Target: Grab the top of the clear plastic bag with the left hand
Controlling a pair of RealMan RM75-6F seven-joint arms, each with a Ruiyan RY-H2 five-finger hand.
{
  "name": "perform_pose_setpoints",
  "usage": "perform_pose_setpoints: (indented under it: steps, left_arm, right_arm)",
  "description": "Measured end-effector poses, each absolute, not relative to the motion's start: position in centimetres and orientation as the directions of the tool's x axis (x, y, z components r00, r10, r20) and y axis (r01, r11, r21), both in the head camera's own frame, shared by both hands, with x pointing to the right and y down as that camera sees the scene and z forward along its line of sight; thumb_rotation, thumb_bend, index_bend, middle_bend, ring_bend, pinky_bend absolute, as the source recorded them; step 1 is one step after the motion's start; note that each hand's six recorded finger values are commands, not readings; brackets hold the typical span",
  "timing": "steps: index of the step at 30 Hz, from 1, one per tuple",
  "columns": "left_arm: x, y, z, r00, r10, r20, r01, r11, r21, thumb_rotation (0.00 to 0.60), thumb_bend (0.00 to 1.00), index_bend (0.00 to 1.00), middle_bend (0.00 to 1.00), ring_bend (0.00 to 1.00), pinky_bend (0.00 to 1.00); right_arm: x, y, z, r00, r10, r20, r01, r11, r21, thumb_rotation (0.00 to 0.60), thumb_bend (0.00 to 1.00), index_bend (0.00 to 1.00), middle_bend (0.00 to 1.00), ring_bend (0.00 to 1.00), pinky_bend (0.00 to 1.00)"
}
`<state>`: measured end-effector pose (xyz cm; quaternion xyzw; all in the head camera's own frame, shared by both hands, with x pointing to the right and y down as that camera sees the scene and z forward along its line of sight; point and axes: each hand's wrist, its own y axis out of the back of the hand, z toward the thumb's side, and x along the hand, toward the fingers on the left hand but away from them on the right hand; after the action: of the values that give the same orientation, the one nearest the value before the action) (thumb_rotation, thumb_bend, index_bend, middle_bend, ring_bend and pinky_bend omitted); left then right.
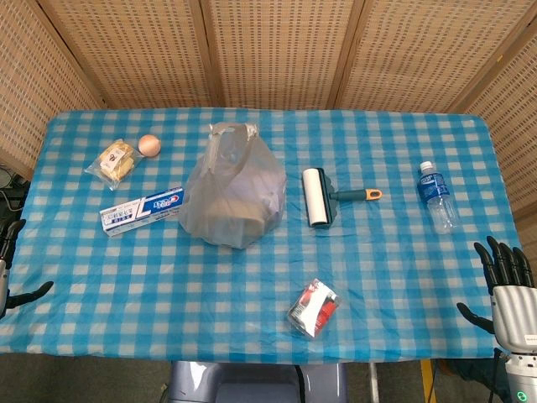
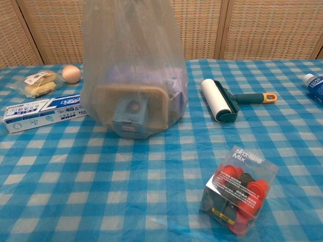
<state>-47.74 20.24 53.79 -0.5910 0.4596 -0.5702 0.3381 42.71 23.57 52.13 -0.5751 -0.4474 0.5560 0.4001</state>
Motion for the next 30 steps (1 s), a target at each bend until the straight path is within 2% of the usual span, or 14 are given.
perform_pose_setpoints:
  steps: [11,17,23,30]
  left_arm:
    - [-46.5,19.7,54.6,-0.02,-0.925,0.379,-0.183,-0.369,-0.911,0.6,0.0,0.0,0.0,0.0,0.0]
    - [-43.1,16.7,55.1,0.108,-0.93,0.352,-0.371,-0.366,-0.853,0.6,0.0,0.0,0.0,0.0,0.0]
    - [-37.7,11.5,55.2,0.267,-0.919,0.291,-0.647,-0.394,-0.653,0.6,0.0,0.0,0.0,0.0,0.0]
    - [-30.5,6.4,55.5,0.428,-0.853,0.299,-0.784,-0.514,-0.346,0.6,0.0,0.0,0.0,0.0,0.0]
  right_arm:
    - [43.0,23.4,52.1,-0.031,0.958,-0.286,0.079,-0.282,-0.956,0.6,0.0,0.0,0.0,0.0,0.0]
    - [43.6,23.0,52.6,-0.061,0.952,-0.3,0.081,-0.295,-0.952,0.6,0.0,0.0,0.0,0.0,0.0]
    - [44.3,22.6,53.1,-0.087,0.947,-0.311,0.074,-0.305,-0.95,0.6,0.0,0.0,0.0,0.0,0.0]
    - [45.0,22.4,53.4,-0.116,0.942,-0.316,0.071,-0.31,-0.948,0.6,0.0,0.0,0.0,0.0,0.0]
